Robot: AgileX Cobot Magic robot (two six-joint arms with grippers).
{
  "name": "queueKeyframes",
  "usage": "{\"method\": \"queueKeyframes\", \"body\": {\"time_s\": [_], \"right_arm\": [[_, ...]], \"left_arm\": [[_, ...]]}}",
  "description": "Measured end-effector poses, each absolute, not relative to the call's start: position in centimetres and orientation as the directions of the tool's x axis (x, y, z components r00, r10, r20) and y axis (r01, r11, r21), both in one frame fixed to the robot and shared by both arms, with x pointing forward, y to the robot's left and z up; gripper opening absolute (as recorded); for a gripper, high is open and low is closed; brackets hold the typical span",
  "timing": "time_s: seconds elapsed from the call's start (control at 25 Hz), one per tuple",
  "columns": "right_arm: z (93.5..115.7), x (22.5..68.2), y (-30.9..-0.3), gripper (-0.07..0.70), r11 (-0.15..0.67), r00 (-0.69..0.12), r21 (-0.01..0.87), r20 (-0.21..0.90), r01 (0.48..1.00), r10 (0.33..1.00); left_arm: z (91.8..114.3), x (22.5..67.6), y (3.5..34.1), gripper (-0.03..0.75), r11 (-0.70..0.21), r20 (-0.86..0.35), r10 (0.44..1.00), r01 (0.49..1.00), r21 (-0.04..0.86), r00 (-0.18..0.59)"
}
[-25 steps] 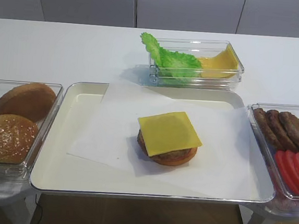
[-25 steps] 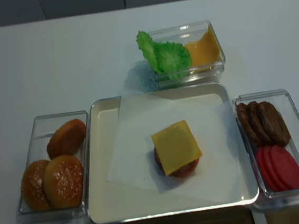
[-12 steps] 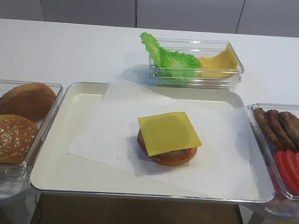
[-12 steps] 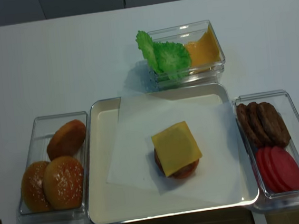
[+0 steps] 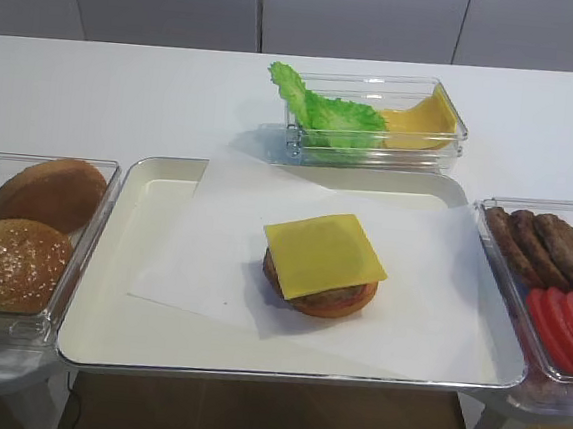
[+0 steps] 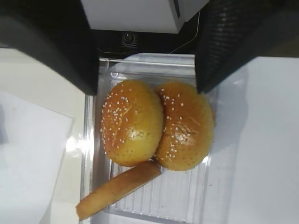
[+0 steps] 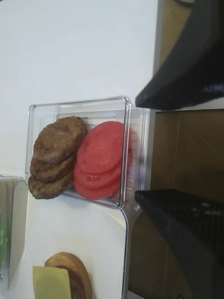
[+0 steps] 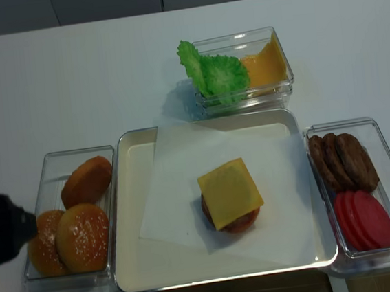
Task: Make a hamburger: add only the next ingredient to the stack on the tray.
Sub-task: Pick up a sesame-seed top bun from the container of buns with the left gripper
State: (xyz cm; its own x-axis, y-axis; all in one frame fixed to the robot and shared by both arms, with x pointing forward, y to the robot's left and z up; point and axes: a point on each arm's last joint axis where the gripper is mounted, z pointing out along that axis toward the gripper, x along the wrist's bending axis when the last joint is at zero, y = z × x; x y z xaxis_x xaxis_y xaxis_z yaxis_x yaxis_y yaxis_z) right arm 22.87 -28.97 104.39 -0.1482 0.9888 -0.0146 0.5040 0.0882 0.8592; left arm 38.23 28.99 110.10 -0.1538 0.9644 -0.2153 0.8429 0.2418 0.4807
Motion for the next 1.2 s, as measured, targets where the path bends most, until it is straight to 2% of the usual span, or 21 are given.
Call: {"method": "queueKeyframes", "body": {"time_s": [0.16,0.28,0.4,0.56,0.88,1.08,1.2], "right_arm": [[104.4,22.9,-29.0,0.428,0.088,-0.148,0.859,-0.015,0.504,0.989],[104.4,22.9,-29.0,0.428,0.088,-0.148,0.859,-0.015,0.504,0.989],[104.4,22.9,-29.0,0.428,0.088,-0.148,0.859,-0.015,0.504,0.989],[104.4,22.9,-29.0,0.428,0.087,-0.147,0.859,-0.015,0.504,0.989],[104.4,22.9,-29.0,0.428,0.087,-0.147,0.859,-0.015,0.504,0.989],[104.4,22.9,-29.0,0.428,0.089,-0.148,0.859,-0.016,0.504,0.989],[104.4,22.9,-29.0,0.428,0.089,-0.148,0.859,-0.016,0.504,0.989]], "left_arm": [[109.4,40.2,28.9,0.477,0.26,-0.223,0.958,0.868,0.422,-0.179],[108.7,41.1,29.4,0.477,0.314,-0.263,0.938,0.873,0.373,-0.225],[108.4,41.7,30.5,0.475,0.363,-0.309,0.915,0.865,0.348,-0.26],[107.7,42.1,32.4,0.456,0.379,-0.3,0.91,0.87,0.316,-0.287],[104.9,44.5,33.0,0.443,0.246,-0.308,0.936,0.944,0.218,-0.173],[103.4,45.5,33.3,0.443,0.198,-0.314,0.939,0.966,0.163,-0.139],[103.0,45.9,33.4,0.442,0.182,-0.31,0.942,0.97,0.162,-0.126]]}}
